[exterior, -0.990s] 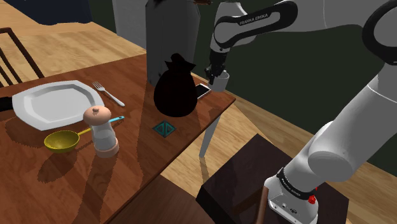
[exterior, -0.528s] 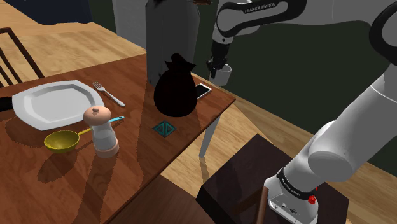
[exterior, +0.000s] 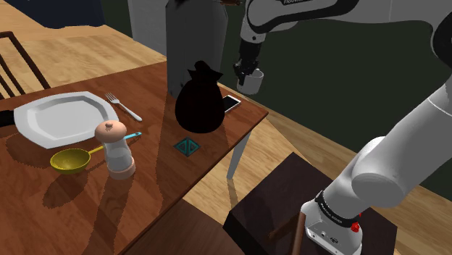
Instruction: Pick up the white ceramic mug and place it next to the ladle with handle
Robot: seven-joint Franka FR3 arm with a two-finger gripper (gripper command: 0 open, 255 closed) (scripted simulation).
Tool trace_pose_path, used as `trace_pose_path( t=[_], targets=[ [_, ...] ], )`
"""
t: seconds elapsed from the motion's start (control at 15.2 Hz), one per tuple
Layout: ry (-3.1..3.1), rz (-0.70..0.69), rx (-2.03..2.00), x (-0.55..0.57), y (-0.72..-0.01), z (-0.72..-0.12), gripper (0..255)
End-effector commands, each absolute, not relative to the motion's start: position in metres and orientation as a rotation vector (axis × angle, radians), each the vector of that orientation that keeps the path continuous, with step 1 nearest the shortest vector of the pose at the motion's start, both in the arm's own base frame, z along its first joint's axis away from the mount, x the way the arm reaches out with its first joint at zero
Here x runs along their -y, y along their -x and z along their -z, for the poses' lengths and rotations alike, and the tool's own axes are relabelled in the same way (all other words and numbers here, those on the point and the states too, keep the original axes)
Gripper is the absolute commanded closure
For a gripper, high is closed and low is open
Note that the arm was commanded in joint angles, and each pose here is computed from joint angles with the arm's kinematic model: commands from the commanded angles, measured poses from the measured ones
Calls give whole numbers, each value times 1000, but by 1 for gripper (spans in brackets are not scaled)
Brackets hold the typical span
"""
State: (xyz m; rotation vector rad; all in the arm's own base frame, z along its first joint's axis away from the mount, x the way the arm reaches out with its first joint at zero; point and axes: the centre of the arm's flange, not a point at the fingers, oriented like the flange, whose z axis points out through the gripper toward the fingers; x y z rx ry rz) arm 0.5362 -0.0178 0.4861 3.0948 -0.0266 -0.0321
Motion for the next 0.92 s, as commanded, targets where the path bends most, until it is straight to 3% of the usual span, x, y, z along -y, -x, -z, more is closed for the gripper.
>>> trace_pose_path(
  t=[0.0, 0.86],
  targets=[
    [-3095, 32, 28, -6, -529, -487, 255],
    [-3095, 32, 28, -171, -481, -488, 255]
  ],
)
